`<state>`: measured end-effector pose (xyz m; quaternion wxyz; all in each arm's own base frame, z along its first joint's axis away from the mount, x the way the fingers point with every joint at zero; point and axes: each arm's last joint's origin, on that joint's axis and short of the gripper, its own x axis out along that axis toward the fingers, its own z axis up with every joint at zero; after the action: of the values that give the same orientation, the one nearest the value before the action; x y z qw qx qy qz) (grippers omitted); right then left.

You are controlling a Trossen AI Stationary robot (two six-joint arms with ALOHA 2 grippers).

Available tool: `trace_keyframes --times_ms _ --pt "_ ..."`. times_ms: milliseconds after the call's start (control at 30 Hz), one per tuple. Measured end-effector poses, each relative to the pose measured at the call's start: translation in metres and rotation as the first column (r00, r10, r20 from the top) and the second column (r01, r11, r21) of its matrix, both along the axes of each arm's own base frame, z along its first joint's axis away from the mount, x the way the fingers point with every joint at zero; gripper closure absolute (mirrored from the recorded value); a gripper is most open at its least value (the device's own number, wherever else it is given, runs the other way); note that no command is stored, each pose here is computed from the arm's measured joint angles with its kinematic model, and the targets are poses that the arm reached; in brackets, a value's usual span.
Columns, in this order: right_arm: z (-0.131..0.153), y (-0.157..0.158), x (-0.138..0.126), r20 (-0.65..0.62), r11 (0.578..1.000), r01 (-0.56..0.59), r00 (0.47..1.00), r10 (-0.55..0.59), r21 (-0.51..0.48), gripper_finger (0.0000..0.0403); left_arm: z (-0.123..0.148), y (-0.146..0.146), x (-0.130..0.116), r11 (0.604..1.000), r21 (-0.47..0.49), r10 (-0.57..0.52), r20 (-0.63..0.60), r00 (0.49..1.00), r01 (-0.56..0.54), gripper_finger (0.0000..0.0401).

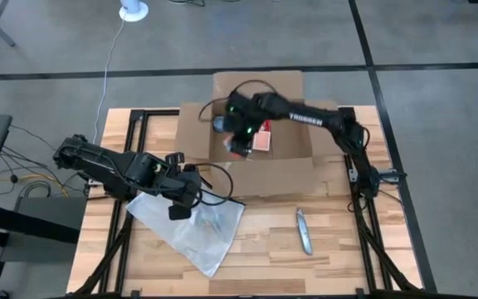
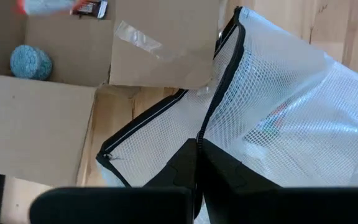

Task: Unpack boxes
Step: Put the orange snack bar into the transparent zip bag

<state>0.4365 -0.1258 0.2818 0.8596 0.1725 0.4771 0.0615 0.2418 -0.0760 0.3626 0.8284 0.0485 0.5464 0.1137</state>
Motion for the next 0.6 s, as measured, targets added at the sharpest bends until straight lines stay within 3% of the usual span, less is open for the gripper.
trace_keyframes --times_ms 200,600 --pt "-0.012 0.063 0.033 0.101 0.993 -0.121 0.987 0.122 -0.007 0.0402 0.001 0.000 0.001 1.000 -0.003 -0.003 0.011 1.000 0.003 0.0401" --pt "-0.026 0.129 0.060 0.247 0.941 -0.322 0.925 0.290 0.101 0.0402 0.001 0.000 0.001 0.999 -0.013 0.032 0.023 0.999 -0.032 0.0401"
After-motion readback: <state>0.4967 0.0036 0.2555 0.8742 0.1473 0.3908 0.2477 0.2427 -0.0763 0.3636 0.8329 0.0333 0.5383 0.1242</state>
